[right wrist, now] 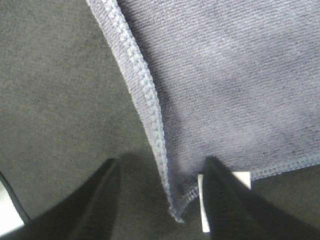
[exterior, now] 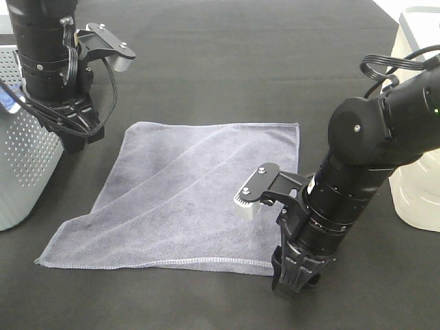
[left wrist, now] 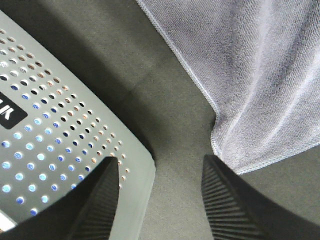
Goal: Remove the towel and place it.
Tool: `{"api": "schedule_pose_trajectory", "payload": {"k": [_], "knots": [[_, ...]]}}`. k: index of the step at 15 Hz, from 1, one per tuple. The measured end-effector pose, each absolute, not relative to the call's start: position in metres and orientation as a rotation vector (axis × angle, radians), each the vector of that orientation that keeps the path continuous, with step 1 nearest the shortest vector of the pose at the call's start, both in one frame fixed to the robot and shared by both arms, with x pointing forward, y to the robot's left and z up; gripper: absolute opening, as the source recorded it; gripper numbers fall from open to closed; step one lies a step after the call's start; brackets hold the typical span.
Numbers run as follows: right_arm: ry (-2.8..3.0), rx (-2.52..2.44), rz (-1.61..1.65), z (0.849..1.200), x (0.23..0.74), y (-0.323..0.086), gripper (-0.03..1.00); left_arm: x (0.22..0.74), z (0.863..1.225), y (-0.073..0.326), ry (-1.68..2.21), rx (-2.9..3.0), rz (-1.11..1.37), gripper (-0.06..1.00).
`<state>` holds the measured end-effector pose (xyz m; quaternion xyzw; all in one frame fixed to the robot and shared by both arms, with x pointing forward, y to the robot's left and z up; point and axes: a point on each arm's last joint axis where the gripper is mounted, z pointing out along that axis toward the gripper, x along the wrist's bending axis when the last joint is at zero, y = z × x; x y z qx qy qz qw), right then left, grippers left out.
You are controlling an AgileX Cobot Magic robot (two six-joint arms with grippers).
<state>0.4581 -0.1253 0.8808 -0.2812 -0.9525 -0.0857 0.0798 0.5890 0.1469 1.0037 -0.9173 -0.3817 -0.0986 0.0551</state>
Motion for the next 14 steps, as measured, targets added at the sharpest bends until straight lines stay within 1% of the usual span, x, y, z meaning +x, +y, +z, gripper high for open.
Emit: {"api": "schedule_pose_trajectory", "payload": {"k": [3, 5, 6, 14], "knots": [[-2.847, -0.834, -0.248, 0.881, 0.458, -0.126, 0.19, 0.589, 1.004, 0.147, -1.159, -2.784, -0.298, 0.48], [-2.832, -0.815, -0.218, 0.881, 0.455, -0.127, 0.06, 0.589, 1.004, 0.147, -1.159, -2.784, -0.298, 0.48], [-2.822, -0.802, -0.198, 0.881, 0.453, -0.128, 0.01, 0.589, 1.004, 0.147, -1.159, -2.784, -0.298, 0.48], [-2.796, -0.762, -0.086, 0.881, 0.448, -0.133, 0.0, 0.589, 1.004, 0.147, -1.159, -2.784, -0.297, 0.48]]}}
